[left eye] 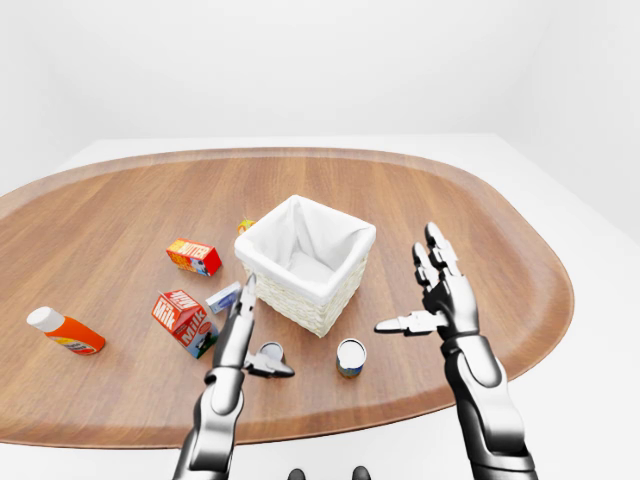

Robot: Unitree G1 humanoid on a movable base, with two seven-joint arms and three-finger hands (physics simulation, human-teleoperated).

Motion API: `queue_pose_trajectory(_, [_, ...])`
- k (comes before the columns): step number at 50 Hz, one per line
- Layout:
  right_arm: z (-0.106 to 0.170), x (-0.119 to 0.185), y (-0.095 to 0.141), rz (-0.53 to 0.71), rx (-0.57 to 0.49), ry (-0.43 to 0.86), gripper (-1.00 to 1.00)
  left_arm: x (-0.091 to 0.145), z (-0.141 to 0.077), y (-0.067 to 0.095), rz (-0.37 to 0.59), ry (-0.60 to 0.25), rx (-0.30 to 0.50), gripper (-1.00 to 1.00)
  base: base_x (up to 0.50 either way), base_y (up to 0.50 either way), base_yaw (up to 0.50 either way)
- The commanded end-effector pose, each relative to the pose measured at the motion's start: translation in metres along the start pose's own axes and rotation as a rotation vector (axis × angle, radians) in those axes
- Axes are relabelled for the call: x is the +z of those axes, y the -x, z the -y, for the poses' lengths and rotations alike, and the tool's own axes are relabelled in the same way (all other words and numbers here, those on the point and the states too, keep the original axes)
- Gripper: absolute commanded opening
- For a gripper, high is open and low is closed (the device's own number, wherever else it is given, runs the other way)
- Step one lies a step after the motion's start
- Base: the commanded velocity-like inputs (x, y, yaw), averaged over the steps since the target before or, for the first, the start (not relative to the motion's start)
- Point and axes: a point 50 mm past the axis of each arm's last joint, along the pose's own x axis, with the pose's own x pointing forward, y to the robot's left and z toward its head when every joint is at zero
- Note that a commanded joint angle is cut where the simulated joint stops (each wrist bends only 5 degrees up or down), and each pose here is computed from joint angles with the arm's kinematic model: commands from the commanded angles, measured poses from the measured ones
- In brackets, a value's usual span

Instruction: Pick up the tomato sauce, and put it in the basket.

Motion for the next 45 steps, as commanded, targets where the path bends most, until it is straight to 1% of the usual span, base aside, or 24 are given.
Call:
queue_pose_trajectory(1, [0.0,0.0,0.0,-0.001,-0.001,0.001,1.0,-0.005,0.001,0.0,-0.021,-0.001,0.0,1.0,0.0,0.0,0.0])
queue_pose_trajectory(16, [0.001,-0.001,-0.001,-0.004,-0.003,0.0,1.0,-0.017,0.007,-0.001,-0.073,-0.012,-0.008,1.0,0.0,0.0,0.0])
queue_pose_trajectory(36, [-0.001,-0.003,0.001,-0.014,0.002,0.002,1.0,-0.022,0.011,0.0,-0.091,-0.028,-0.015,1.0,0.0,0.0,0.0])
queue_pose_trajectory(45, [-0.001,-0.005,0.001,-0.023,0.003,0.001,1.0,-0.03,0.013,-0.003,-0.127,-0.026,-0.015,1.0,0.0,0.0,0.0])
